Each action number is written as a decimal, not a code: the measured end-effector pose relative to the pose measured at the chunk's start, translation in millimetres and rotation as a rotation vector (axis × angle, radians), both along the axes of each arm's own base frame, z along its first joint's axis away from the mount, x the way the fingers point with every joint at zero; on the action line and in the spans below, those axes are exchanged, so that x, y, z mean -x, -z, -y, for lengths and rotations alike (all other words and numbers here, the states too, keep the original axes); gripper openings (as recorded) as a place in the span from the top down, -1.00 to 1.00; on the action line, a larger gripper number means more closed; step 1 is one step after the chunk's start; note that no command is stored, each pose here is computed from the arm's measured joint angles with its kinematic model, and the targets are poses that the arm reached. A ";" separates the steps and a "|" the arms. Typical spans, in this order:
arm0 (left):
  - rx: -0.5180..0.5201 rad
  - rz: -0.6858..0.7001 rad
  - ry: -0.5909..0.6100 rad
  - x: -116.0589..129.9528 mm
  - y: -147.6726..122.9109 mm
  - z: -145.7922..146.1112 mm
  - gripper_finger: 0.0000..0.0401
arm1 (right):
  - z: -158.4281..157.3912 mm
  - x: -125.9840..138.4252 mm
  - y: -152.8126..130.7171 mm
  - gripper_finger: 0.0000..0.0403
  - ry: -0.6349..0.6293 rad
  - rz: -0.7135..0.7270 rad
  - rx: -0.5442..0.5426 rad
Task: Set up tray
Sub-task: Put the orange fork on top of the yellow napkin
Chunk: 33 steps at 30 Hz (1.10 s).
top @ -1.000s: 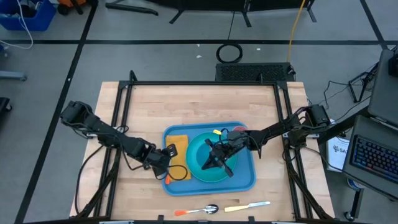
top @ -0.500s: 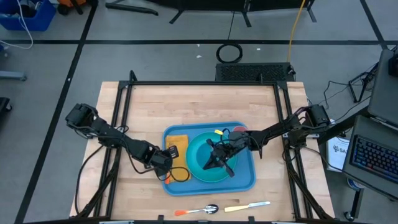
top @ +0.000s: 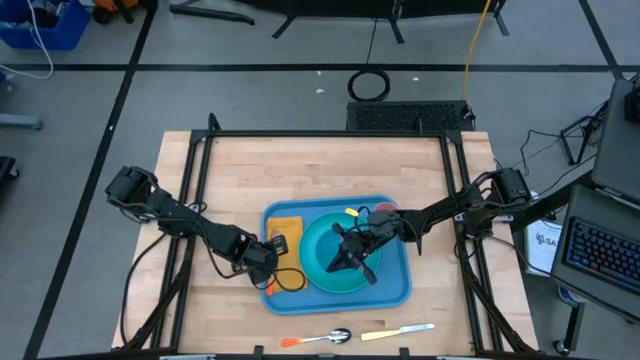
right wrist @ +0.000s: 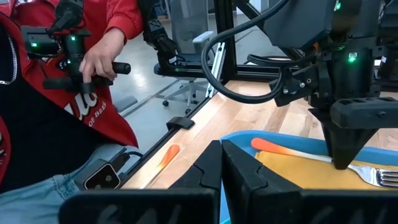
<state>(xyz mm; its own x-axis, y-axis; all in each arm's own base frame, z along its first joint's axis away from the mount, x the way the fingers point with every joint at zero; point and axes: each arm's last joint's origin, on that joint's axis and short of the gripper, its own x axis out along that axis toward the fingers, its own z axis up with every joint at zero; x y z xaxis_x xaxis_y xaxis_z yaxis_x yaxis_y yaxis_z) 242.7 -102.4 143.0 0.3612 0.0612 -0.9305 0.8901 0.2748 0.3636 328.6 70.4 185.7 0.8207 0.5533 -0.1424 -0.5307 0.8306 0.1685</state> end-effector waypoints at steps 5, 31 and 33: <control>0.010 -0.001 -0.022 -1.3 -0.1 -2.8 0.52 | 0.0 0.0 -0.1 1.00 0.000 0.001 0.000; 0.126 -0.049 -0.091 -3.1 0.3 -9.7 0.59 | 1.0 -0.6 0.9 1.00 0.042 0.002 0.021; 0.124 -0.049 -0.095 -3.3 0.3 -10.5 0.66 | 1.0 -0.6 0.9 1.00 0.042 0.002 0.021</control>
